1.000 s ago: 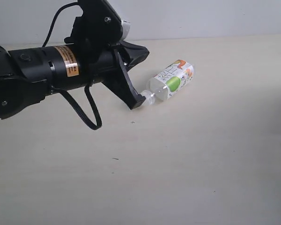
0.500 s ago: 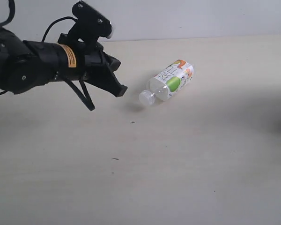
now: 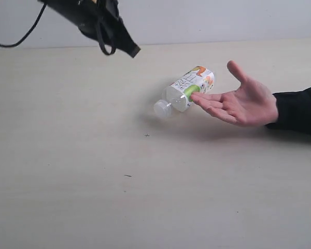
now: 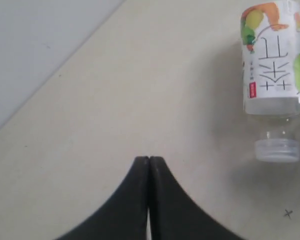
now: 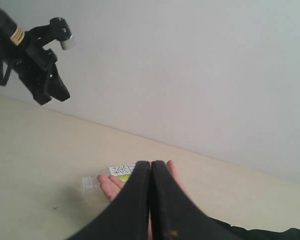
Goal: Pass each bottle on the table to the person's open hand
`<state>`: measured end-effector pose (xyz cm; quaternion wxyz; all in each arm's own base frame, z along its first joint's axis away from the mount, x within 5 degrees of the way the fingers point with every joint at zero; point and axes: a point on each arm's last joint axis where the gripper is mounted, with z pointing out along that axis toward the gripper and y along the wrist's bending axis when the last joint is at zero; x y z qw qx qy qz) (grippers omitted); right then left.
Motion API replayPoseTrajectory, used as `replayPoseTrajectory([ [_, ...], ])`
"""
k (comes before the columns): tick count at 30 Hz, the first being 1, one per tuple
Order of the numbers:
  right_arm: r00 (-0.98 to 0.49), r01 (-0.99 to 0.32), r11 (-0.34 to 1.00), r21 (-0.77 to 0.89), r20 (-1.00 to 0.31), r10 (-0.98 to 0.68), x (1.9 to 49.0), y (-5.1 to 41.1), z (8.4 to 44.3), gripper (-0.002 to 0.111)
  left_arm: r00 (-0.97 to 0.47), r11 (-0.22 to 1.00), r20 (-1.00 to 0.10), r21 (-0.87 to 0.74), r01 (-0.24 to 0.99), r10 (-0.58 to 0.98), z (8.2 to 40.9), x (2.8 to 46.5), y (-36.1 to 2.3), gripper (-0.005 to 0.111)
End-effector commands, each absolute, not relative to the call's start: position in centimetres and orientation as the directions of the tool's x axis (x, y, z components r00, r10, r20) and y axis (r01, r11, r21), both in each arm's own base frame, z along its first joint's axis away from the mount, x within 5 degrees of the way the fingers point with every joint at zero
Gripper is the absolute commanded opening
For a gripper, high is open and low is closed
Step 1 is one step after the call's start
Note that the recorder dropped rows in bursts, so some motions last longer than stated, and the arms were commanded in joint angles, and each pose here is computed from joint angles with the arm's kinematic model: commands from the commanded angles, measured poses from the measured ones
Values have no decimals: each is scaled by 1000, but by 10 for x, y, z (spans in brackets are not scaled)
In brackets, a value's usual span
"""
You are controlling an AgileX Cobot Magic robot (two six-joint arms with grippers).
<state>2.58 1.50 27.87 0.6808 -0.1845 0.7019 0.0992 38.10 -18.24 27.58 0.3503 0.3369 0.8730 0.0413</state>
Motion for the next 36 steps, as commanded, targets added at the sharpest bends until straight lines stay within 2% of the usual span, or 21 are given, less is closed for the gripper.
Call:
replayPoseTrajectory([
  [1,-4,-390,914,-114,-992,-125,26,15,277,0,-547,711,-518,187,678,658,297,397,-206,0],
  [4,-4,-390,914,-114,-992,-125,26,15,277,0,-531,667,-539,80,741,654,299,412,-226,0],
  [9,-4,-390,914,-114,-992,-125,26,15,277,0,-539,660,-609,-33,751,582,294,434,-250,0],
  [13,-4,-390,914,-114,-992,-125,26,15,277,0,-515,681,-663,-11,732,543,277,454,-258,0],
  [18,-4,-390,914,-114,-992,-125,26,15,277,0,-517,698,-679,-10,716,521,265,462,-261,0],
  [24,-4,-390,914,-114,-992,-125,26,15,277,0,-560,699,-636,-46,714,531,259,457,-262,3],
  [27,-4,-390,914,-114,-992,-125,26,15,277,0,-566,694,-594,-18,720,572,253,456,-259,17],
  [32,-4,-390,914,-114,-992,-125,26,15,277,0,-566,671,-542,-6,742,621,237,458,-259,59],
  [34,-4,-390,914,-114,-992,-125,26,15,277,0,-571,666,-527,-14,746,629,225,459,-262,72],
  [36,-4,-390,914,-114,-992,-125,26,15,277,0,-585,673,-517,-24,740,625,216,460,-264,77],
])
